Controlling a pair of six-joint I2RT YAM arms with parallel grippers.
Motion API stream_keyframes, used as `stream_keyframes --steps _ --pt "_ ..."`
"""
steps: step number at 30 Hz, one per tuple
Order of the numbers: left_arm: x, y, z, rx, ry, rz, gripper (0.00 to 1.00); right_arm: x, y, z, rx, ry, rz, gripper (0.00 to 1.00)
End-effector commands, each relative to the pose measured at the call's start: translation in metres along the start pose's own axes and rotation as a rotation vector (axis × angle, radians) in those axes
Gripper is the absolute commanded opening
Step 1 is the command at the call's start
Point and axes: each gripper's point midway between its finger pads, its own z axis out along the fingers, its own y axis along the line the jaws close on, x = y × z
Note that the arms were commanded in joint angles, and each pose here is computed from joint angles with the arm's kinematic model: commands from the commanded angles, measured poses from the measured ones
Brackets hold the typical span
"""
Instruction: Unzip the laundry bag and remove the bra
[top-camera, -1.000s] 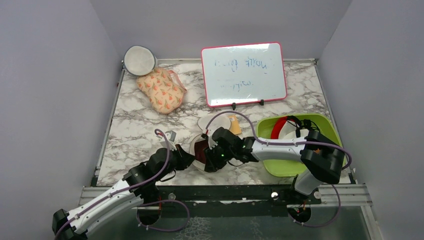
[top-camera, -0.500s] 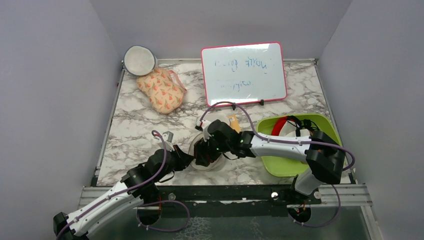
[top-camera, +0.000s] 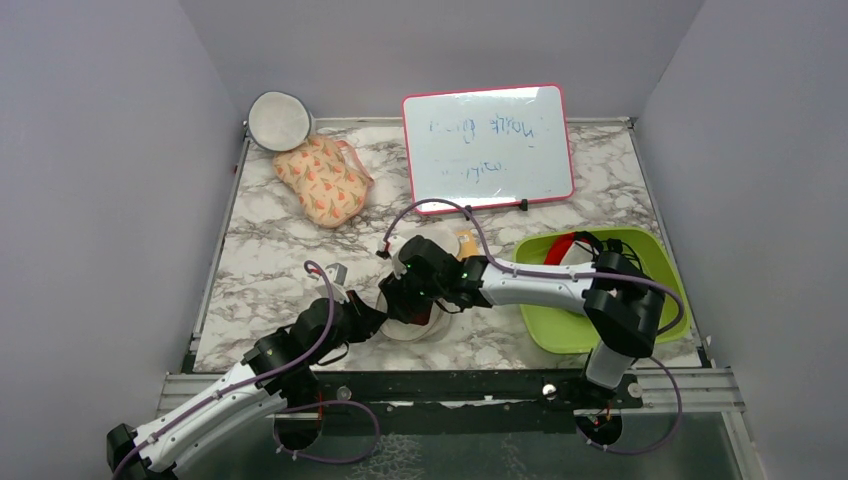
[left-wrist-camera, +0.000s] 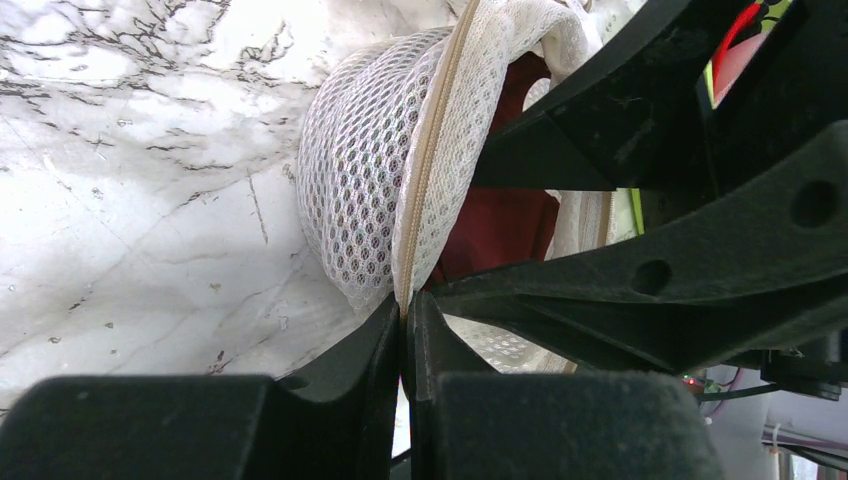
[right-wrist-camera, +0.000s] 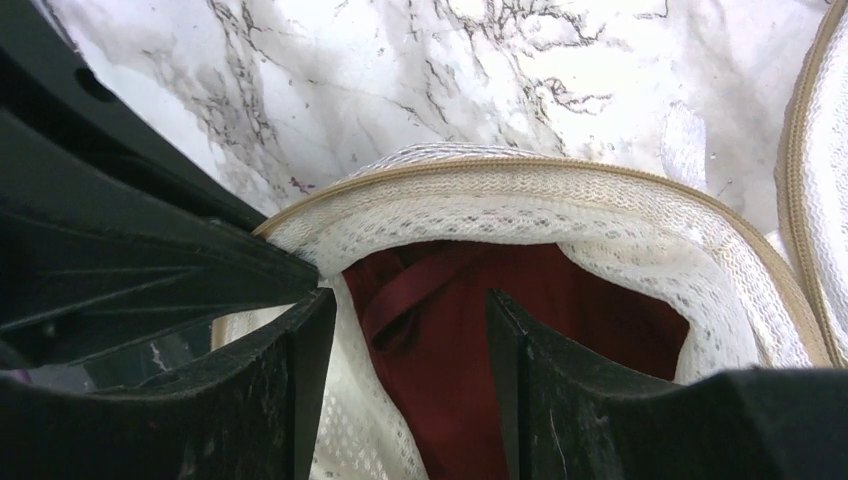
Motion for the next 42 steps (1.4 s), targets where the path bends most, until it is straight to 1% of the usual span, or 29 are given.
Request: stream_keyframes --steps 1,6,13,17,21,25,27,30,35,37,40,42 --pt "-0.006 -0.002 -0.001 0.001 -0.021 0.000 0.00 -0.002 -0.004 0.010 0.036 0.005 -0.023 0.54" --pt "-0.005 -0.003 -0.002 0.008 -0.013 0.003 0.00 -0.004 -0.001 0.018 0.040 -0.001 -0.021 0.55" --pt "-0.005 -0.005 -0.002 0.015 -0.015 0.001 0.00 -0.010 -0.015 0.026 0.168 -0.016 0.036 0.56" --pt "-0.005 -0.005 -0.002 0.018 -0.014 -0.004 0.00 -0.015 -0.017 0.028 0.197 -0.040 0.049 0.56" --pt "-0.005 -0.005 -0.002 0.015 -0.016 -0.003 0.00 -0.007 -0.019 0.035 0.211 -0.026 0.047 0.57" --pt "-0.005 -0.005 -0.002 0.017 -0.014 -0.003 0.00 0.003 -0.021 0.040 0.214 -0.002 0.051 0.57" --pt "-0.005 -0.005 -0.002 0.018 -0.015 -0.005 0.00 0.005 -0.023 0.039 0.226 -0.006 0.062 0.46" --pt "-0.005 -0.006 -0.003 0.019 -0.012 -0.003 0.00 0.001 -0.023 0.032 0.233 -0.023 0.073 0.28" --pt "-0.003 -0.003 -0.002 0.011 -0.011 -0.003 0.00 -0.015 -0.012 0.014 0.182 -0.092 0.081 0.09" --pt "-0.003 -0.002 -0.001 0.007 -0.010 -0.004 0.00 -0.020 -0.009 0.006 0.171 -0.117 0.088 0.07" --pt "-0.004 -0.002 -0.001 0.008 -0.016 -0.004 0.00 -0.020 -0.005 -0.002 0.154 -0.121 0.085 0.03" --pt "-0.006 -0.003 -0.002 0.010 -0.022 -0.002 0.00 -0.017 -0.003 -0.005 0.135 -0.114 0.085 0.03"
